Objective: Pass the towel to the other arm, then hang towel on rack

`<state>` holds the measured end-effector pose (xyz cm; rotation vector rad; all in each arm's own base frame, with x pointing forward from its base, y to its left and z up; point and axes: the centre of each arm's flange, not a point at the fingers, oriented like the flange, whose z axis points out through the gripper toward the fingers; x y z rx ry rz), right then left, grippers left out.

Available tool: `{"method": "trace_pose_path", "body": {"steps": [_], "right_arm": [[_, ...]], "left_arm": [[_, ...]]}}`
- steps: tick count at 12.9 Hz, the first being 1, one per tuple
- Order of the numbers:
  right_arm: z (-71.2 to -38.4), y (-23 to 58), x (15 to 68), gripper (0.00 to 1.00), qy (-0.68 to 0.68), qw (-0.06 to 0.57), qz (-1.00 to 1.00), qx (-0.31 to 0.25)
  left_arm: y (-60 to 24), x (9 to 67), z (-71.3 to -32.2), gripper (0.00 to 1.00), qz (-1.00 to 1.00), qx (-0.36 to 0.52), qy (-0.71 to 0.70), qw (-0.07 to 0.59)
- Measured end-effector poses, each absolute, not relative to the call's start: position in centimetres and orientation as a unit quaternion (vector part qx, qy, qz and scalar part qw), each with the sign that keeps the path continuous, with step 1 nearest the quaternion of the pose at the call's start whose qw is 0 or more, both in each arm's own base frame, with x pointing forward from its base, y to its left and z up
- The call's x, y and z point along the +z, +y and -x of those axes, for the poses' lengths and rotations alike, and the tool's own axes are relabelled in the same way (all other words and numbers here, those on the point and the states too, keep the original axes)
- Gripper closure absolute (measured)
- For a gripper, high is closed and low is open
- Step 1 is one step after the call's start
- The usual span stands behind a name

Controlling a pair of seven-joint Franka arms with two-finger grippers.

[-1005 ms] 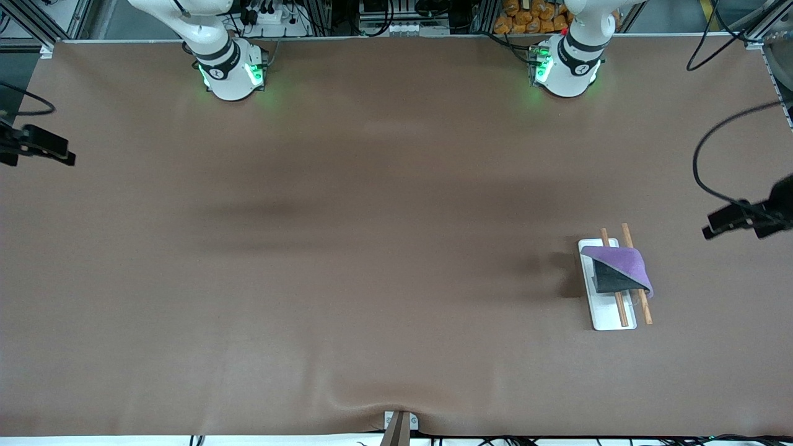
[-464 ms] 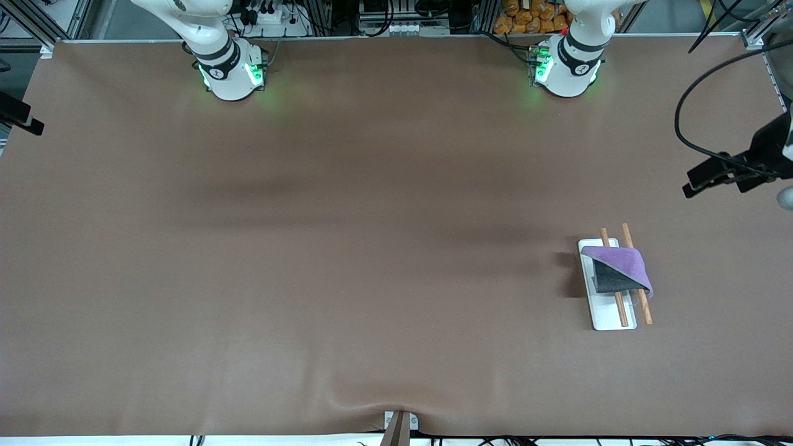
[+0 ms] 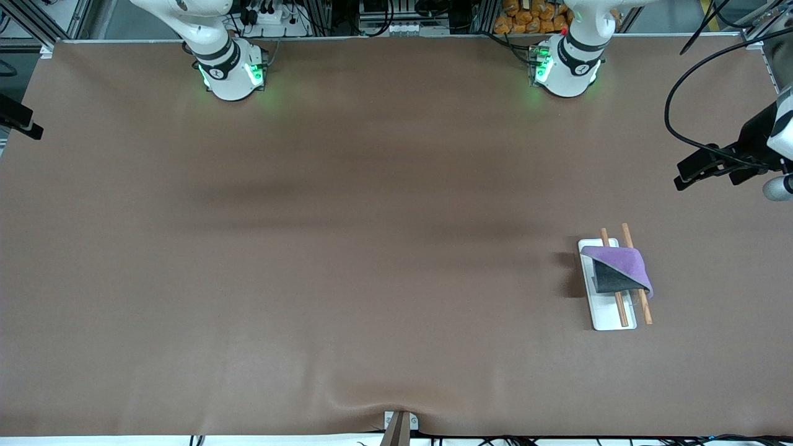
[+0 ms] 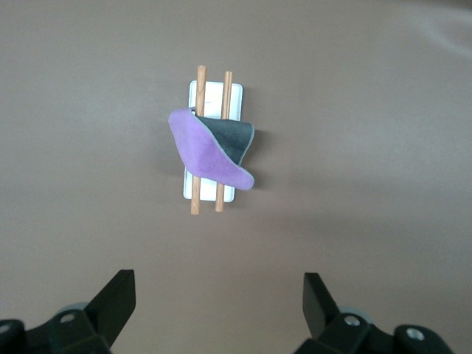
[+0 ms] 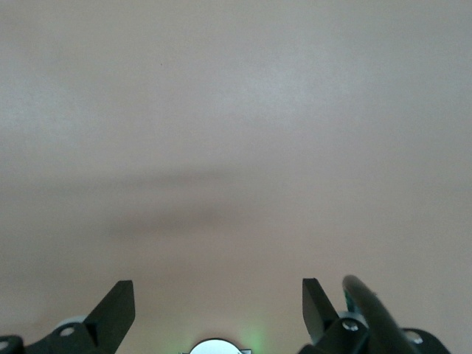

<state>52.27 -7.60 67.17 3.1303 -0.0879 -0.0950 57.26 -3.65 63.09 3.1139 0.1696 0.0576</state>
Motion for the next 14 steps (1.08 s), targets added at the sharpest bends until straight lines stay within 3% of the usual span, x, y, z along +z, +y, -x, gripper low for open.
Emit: {"method": "trace_pose_path", "body": {"steps": [7, 14], "right_arm": [[-52.5, -7.2, 66.4, 0.0, -0.024, 0.004, -0.999, -0.034], [-52.5, -6.9, 66.2, 0.0, -0.02, 0.004, -0.999, -0.036]], "left_arm": [[-4.2, 63.8, -53.6, 0.0, -0.999, 0.002, 0.049, 0.005], [-4.4, 64.4, -52.8, 0.0, -0.999, -0.005, 0.044, -0.017]]}}
